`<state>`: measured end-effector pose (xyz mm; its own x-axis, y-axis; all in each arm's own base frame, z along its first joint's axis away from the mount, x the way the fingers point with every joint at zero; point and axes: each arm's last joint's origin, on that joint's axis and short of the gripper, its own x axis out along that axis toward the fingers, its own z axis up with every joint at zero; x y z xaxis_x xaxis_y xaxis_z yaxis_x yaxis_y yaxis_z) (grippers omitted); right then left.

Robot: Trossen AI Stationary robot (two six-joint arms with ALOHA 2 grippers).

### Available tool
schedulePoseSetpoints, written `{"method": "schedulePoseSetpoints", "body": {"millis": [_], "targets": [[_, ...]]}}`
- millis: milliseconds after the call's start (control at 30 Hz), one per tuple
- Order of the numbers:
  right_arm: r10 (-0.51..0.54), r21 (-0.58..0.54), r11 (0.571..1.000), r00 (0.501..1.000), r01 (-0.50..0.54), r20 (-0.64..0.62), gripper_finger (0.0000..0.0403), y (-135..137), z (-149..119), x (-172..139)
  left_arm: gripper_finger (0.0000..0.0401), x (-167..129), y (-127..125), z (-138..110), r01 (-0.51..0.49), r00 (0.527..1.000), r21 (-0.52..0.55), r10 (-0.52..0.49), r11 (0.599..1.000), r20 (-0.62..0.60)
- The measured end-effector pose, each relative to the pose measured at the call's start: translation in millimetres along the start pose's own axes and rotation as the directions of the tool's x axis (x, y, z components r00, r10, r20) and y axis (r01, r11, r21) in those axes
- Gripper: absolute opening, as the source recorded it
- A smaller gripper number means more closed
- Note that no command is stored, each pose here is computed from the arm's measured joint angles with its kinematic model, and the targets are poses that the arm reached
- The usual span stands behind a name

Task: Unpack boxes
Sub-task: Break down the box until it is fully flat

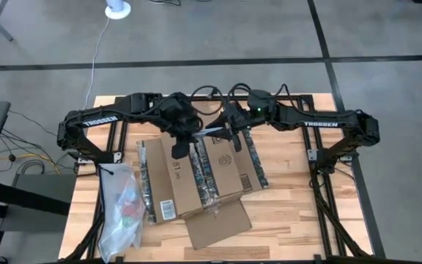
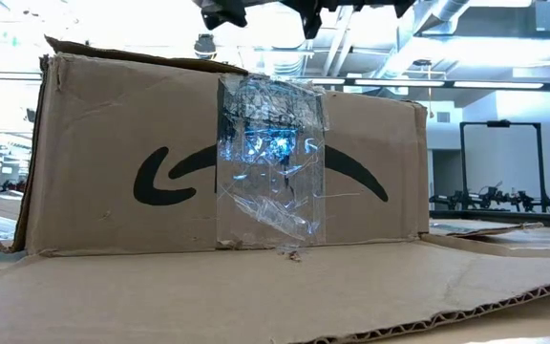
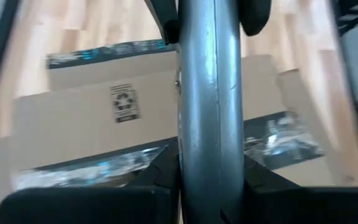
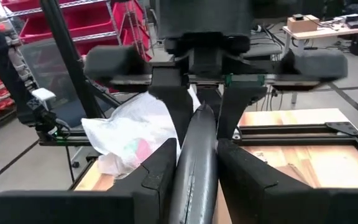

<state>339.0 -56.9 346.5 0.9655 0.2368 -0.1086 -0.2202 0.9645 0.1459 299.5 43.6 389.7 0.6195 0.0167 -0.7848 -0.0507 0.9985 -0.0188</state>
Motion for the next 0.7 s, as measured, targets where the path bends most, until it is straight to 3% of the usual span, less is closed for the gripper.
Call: {"method": "schedulePoseSetpoints", "body": {"millis": [267,467,567,700], "targets": [[-0.055,0.211,0.976,0.998,0.046,0.037,0.0098,-18,6,-9,0.0052,1,-5,1,-0.286,0.957,0.093,0.289,0.954,-0.011],[-0.096,0.33,0.941,0.993,0.07,0.062,0.0099,-32,11,-19,0.0052,-2,-1,-1,-0.514,0.849,0.2,0.528,0.834,-0.022],[-0.091,0.353,0.934,0.994,0.063,0.063,0.0106,-35,11,-21,0.0052,-3,0,0,-0.566,0.81,0.249,0.587,0.786,-0.013],[-0.077,0.382,0.923,0.995,0.046,0.066,0.0147,-38,12,-24,0.0052,-4,0,3,-0.603,0.78,0.281,0.626,0.747,0.01]]}}
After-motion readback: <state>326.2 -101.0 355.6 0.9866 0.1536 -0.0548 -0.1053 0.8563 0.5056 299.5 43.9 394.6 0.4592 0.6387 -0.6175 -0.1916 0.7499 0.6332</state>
